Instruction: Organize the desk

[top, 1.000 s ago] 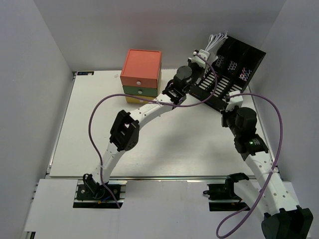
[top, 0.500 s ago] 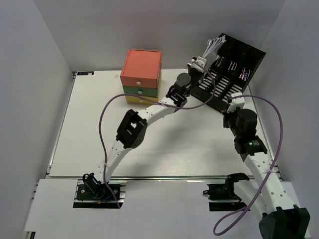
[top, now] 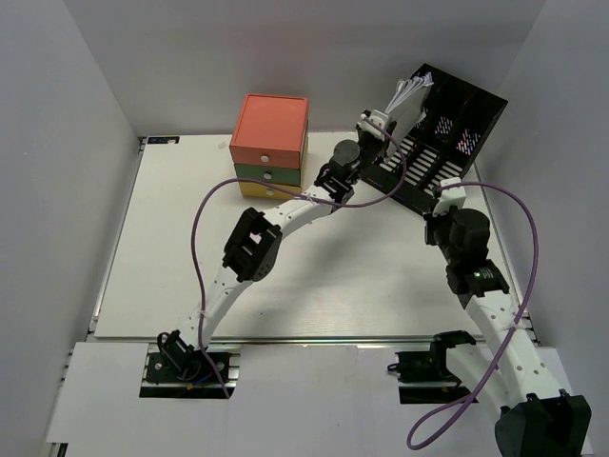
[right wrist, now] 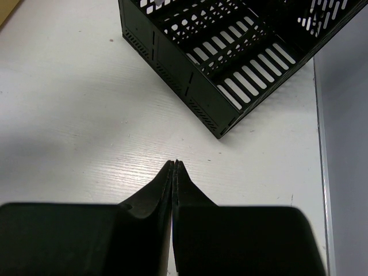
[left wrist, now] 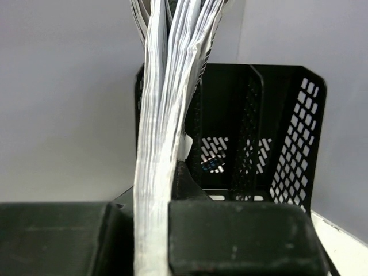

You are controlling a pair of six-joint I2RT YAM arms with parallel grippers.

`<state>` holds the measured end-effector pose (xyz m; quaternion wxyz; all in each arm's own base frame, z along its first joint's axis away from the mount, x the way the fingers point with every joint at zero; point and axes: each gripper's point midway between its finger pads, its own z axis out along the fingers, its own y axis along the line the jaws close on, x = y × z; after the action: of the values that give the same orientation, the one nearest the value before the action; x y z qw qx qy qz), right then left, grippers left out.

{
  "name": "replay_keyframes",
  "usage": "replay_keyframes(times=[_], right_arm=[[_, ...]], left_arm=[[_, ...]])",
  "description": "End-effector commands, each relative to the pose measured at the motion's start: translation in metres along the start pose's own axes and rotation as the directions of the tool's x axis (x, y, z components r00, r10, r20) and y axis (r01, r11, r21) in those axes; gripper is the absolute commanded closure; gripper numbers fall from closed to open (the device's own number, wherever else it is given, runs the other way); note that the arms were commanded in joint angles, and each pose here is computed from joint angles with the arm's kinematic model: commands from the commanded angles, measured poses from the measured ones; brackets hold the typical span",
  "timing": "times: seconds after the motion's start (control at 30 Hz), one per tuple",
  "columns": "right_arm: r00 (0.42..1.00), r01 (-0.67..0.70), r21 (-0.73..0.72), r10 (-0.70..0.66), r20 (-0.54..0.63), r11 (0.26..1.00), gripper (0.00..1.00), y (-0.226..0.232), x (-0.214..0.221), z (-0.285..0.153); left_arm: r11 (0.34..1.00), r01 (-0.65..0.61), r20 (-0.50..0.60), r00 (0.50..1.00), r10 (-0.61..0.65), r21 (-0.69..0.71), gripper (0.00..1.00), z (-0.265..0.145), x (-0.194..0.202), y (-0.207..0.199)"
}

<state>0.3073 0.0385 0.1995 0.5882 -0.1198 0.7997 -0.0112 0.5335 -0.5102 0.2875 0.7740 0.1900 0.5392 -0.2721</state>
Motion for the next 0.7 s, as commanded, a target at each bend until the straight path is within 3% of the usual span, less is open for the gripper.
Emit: replay_keyframes(times=[0.0, 0.53, 0.63, 0.67], right_arm=[[0.999, -0.004, 0.005, 0.004, 0.052, 1.0, 1.0, -0.001, -0.011, 0.002], [0.998, -0.001, -0.005, 0.001, 0.057, 1.0, 1.0, 0.0, -0.012, 0.001], [0.998, -0.001, -0.006, 0.001, 0.055, 1.0, 1.0, 0.001, -0.012, 0.001], [0.998, -0.001, -0.005, 0.002, 0.058, 1.0, 1.0, 0.0, -0.012, 0.001]], left_arm=[[0.999, 0.031, 0.138, 0.99, -0.035, 0.034, 1.0, 0.011, -0.053, -0.003], [0.999, 0.017, 0.05, 0.999, -0.019, 0.048, 1.0, 0.009, -0.012, 0.004], [0.998, 0.022, 0.025, 0.999, -0.023, 0.052, 0.87, 0.007, -0.003, 0.003], [0.998, 0.02, 0.022, 1.0, -0.022, 0.055, 0.72, 0.006, -0.002, 0.002]])
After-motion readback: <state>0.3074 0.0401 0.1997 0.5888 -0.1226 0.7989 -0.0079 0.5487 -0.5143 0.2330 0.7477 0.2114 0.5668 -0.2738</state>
